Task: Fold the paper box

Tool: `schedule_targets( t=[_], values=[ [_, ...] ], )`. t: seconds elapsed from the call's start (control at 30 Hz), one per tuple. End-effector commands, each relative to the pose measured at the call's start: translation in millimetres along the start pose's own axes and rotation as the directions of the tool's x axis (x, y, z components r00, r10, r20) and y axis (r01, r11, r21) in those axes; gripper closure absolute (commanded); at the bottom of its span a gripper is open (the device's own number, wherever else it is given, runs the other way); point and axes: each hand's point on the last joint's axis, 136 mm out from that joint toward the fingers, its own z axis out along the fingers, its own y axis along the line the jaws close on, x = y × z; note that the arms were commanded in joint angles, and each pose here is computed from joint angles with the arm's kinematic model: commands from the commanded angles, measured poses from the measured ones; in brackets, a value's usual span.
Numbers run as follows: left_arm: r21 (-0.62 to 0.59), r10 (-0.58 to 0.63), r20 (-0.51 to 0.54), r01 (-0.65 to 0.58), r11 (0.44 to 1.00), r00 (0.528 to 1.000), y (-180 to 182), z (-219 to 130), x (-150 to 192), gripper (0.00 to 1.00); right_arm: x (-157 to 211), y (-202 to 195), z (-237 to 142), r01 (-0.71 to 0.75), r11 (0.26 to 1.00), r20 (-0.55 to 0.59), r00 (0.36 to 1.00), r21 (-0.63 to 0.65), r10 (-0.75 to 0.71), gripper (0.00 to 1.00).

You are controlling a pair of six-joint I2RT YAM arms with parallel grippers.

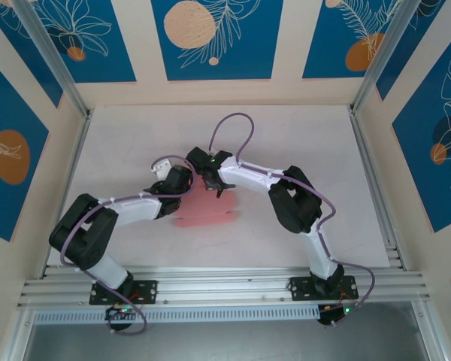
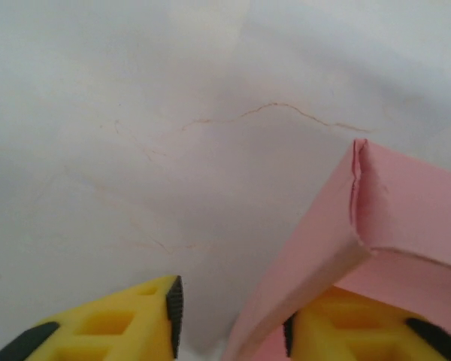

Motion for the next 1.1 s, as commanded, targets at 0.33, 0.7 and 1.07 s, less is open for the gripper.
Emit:
schedule_targets(
  t=[0.33,0.7,1.07],
  values=[
    [0.148,0.047,0.089,-0.059,0.987,0.995,-12,-48,-52,0.28,2,-48,-2,0.176,0.980,-0.134,0.977,0.089,-0.163,0.97],
    [0.506,0.315,-0.053,-0.247,0.827,0.947,-45,-68,-78,0.22,21,-42,-23,0.528,0.807,-0.202,0.788,-0.263,-0.581,1.00],
    [0.652,0.383,-0.204,-0.167,0.740,0.901,-68,-64,-53,0.25,42,-44,-4,0.571,0.710,-0.303,0.649,-0.413,-0.698,1.00]
  ],
)
